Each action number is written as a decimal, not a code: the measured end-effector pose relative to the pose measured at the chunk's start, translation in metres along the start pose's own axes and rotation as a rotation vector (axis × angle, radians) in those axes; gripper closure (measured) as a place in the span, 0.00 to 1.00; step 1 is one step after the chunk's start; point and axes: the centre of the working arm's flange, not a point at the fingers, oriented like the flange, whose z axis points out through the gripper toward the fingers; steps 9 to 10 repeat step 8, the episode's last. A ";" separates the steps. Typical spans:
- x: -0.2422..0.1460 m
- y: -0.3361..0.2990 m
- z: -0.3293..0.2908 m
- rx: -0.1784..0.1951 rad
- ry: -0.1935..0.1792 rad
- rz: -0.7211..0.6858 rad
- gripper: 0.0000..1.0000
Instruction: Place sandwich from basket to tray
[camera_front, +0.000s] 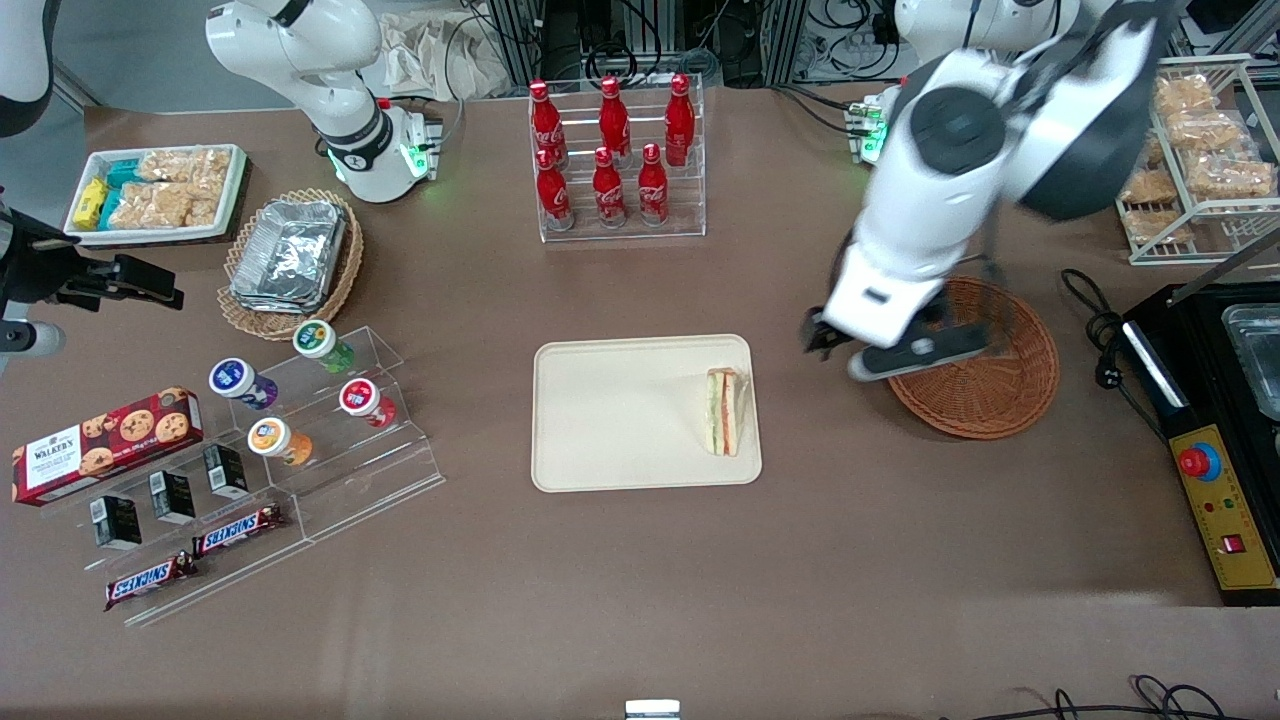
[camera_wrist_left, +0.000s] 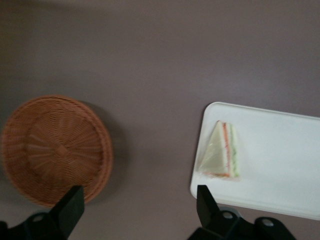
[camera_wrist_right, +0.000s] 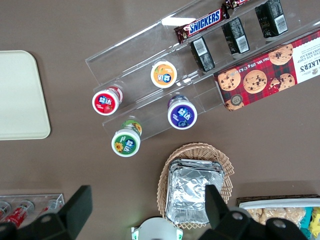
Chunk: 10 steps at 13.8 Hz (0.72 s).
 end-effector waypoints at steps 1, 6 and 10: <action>0.004 -0.040 -0.017 -0.013 -0.009 0.034 0.00; 0.015 -0.205 -0.050 -0.051 -0.067 0.255 0.00; 0.018 -0.216 -0.055 -0.054 -0.067 0.297 0.00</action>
